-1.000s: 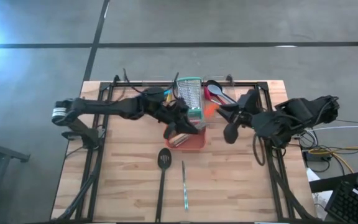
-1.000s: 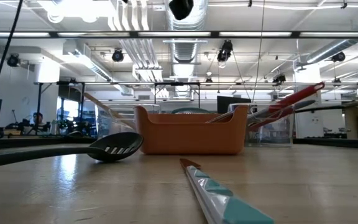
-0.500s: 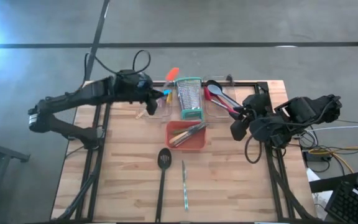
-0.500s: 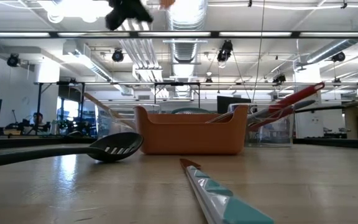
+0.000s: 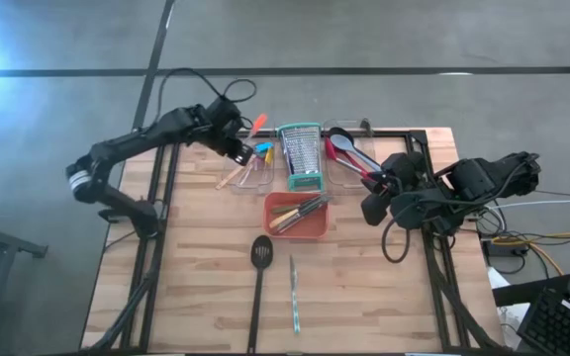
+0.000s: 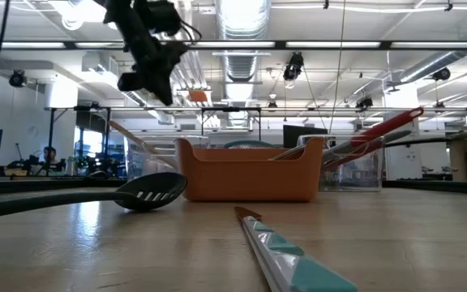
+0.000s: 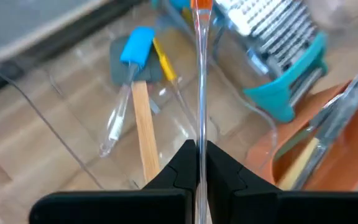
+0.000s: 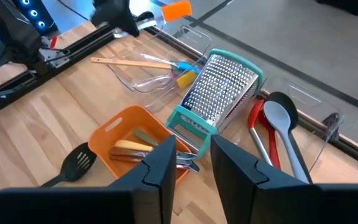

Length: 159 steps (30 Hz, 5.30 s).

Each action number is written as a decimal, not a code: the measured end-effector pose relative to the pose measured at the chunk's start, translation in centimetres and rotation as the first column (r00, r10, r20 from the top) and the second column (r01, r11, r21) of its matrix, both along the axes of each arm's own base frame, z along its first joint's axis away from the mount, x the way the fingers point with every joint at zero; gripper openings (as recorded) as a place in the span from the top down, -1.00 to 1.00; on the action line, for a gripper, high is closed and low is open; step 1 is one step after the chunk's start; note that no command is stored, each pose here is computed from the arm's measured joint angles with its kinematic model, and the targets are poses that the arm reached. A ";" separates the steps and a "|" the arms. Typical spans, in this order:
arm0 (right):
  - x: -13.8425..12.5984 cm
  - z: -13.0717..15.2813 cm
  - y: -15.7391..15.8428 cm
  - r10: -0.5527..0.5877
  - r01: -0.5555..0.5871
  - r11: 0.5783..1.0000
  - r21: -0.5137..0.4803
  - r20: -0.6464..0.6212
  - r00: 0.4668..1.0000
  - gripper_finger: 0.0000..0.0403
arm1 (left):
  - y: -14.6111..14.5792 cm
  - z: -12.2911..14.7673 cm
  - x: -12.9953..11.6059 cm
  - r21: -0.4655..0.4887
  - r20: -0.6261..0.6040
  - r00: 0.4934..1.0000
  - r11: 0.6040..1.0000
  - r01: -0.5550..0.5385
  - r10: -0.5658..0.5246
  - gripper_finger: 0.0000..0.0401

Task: Pick & Place Kitchen Items
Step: Put the orange spatula into the left transparent bin, then put the blue patterned knife into the orange bin

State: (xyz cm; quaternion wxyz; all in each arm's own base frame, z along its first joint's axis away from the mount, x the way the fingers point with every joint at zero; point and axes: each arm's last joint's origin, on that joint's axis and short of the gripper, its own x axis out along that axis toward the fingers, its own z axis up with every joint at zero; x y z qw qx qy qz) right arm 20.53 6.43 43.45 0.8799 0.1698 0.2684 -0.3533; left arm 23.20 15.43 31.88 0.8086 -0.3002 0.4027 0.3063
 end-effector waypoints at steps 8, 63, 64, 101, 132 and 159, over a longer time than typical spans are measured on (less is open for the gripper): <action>0.3 -0.2 0.1 0.000 0.000 1.000 -0.002 -0.004 1.000 0.60 | 1.8 -4.2 2.0 -0.152 -0.145 0.989 0.987 -0.048 0.026 0.93; 2.7 -1.5 1.5 0.095 -0.090 0.992 0.085 -0.062 0.993 0.58 | -9.2 11.1 0.6 0.124 0.221 0.934 0.958 0.258 -0.280 0.20; 3.3 -1.6 1.7 0.111 -0.107 0.991 0.085 -0.050 0.993 0.60 | -10.3 11.6 0.1 0.149 0.236 0.926 0.953 0.264 -0.294 0.20; 17.0 -19.4 18.2 -0.010 -0.006 0.739 0.674 0.020 1.000 0.96 | -24.0 13.2 -5.4 0.360 0.338 0.833 0.878 0.316 -0.439 0.26; 19.7 -31.8 18.9 -0.063 0.295 0.609 0.736 -0.326 0.943 0.11 | -24.0 13.2 -5.4 0.389 0.310 0.822 0.853 0.348 -0.477 0.26; 18.2 -33.3 16.1 0.043 0.329 0.784 0.527 -0.575 0.817 0.85 | -24.1 13.1 -5.4 0.356 0.322 0.817 0.860 0.364 -0.479 0.26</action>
